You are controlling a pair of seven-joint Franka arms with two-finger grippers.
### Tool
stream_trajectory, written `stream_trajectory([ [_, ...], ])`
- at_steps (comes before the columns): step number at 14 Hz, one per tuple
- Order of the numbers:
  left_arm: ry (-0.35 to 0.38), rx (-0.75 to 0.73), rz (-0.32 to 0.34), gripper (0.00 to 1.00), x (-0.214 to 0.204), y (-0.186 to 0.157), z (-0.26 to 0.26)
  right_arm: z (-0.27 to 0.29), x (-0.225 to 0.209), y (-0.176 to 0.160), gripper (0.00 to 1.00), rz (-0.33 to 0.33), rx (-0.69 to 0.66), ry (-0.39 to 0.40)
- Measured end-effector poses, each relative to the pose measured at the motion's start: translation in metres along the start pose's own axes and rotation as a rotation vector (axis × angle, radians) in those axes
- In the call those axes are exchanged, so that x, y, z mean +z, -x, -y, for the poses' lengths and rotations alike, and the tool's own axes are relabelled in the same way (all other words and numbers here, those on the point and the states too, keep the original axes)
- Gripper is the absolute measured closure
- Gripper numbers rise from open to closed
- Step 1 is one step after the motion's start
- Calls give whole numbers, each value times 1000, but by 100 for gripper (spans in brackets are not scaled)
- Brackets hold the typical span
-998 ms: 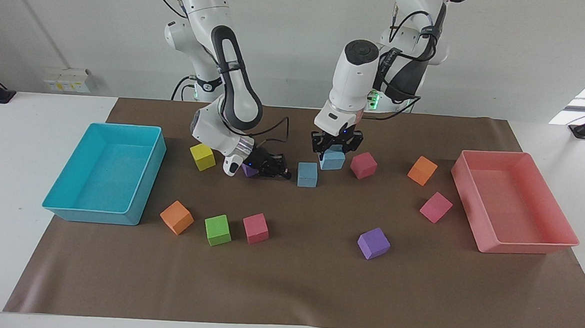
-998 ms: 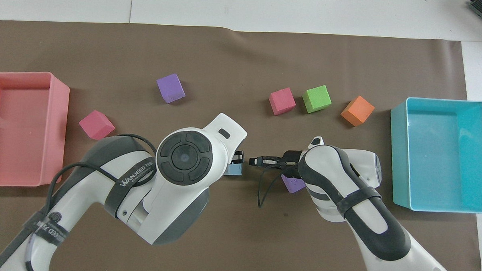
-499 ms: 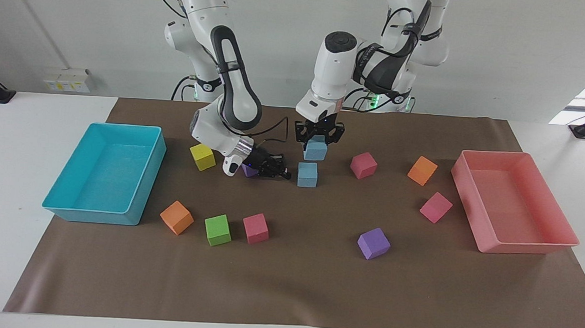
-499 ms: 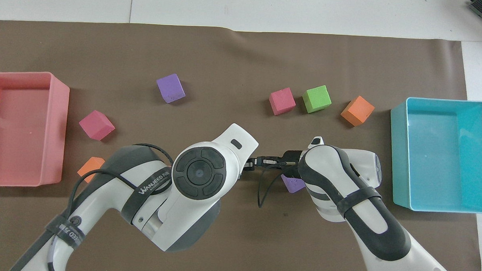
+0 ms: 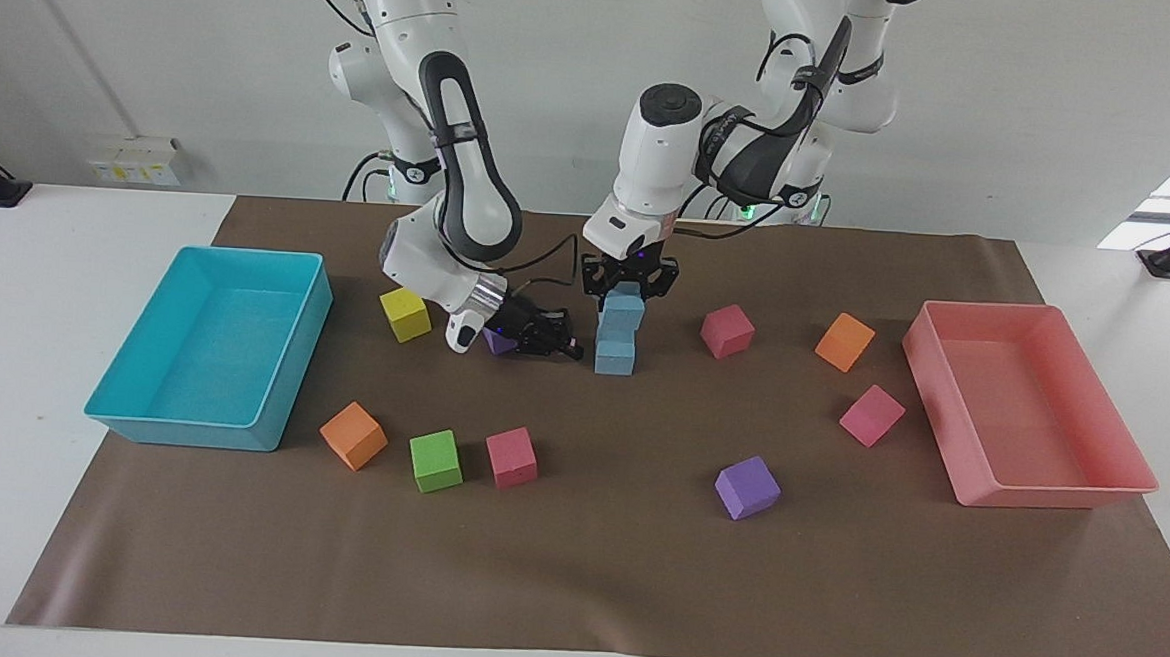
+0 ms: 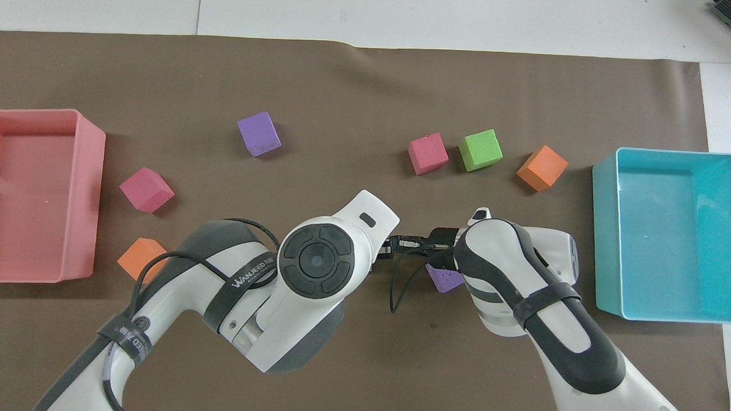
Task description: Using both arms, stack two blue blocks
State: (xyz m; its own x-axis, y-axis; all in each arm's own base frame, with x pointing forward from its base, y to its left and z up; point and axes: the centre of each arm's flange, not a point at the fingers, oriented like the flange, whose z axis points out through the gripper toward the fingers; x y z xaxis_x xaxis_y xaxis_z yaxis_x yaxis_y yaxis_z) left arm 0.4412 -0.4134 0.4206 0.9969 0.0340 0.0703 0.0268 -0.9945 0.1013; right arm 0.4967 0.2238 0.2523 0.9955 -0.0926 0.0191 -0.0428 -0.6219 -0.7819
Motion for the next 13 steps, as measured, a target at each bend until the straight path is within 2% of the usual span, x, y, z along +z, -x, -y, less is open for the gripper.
stream_trajectory([
  [13, -4, 7, 11, 42, 18, 0, -4, 0, 0, 0, 99, 0, 0, 0],
])
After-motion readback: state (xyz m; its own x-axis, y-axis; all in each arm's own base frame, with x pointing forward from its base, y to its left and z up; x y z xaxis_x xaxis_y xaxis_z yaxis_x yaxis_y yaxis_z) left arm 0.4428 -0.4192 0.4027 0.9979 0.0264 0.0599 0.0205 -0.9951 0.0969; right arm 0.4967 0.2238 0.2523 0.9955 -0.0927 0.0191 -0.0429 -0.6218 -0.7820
